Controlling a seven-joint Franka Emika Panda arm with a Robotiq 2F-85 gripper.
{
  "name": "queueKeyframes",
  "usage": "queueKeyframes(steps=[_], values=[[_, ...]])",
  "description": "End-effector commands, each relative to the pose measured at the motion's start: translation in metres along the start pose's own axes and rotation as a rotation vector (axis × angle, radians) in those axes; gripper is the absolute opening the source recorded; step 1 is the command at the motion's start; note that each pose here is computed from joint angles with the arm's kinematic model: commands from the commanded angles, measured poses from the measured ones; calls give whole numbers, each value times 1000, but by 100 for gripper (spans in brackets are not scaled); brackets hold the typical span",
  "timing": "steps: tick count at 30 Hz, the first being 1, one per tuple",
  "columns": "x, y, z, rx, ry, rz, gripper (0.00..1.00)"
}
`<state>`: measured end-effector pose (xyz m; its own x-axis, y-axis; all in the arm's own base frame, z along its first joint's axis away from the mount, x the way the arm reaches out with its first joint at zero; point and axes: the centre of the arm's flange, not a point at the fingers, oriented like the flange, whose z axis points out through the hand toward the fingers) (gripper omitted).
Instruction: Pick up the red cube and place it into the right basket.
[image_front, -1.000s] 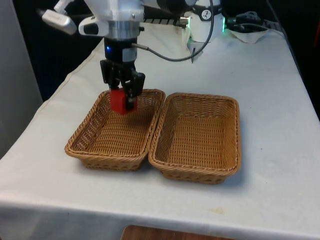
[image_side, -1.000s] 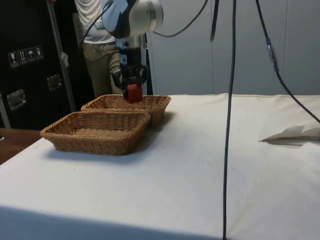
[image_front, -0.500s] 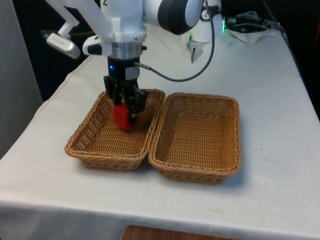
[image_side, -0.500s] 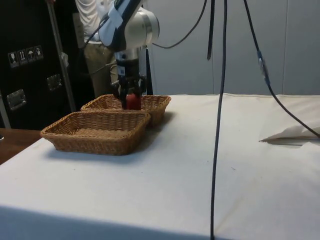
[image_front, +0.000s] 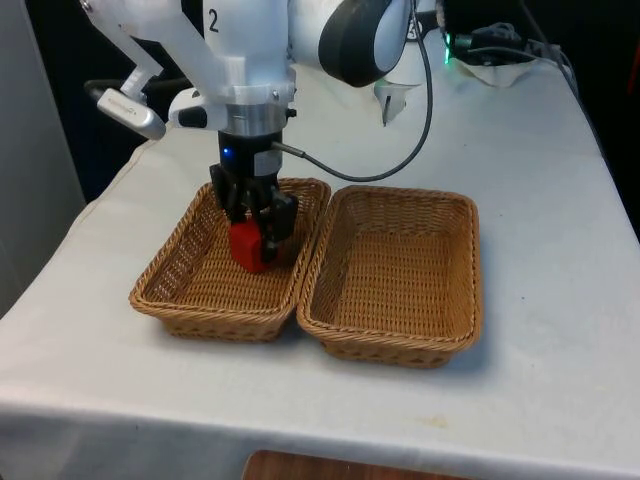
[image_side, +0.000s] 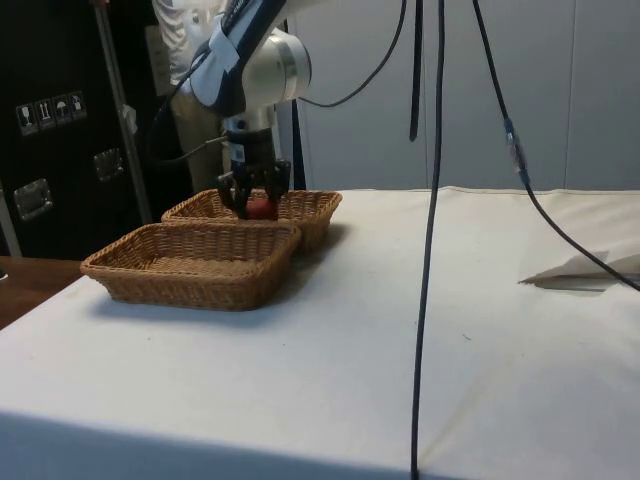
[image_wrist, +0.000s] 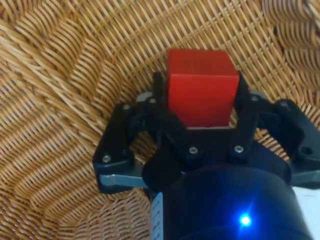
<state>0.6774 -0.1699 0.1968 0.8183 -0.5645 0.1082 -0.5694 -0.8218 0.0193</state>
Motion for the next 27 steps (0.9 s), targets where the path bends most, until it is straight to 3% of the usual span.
queueKeyframes(steps=[1, 4, 5, 7, 15, 27], values=[[1, -1, 1, 0, -5, 2, 27], [1, -1, 1, -2, -5, 2, 56], [1, -1, 1, -2, -4, 2, 81], [1, -1, 0, 0, 2, -2, 97], [1, -1, 1, -3, -4, 1, 100], [14, 6, -41, 9, 8, -26, 100]])
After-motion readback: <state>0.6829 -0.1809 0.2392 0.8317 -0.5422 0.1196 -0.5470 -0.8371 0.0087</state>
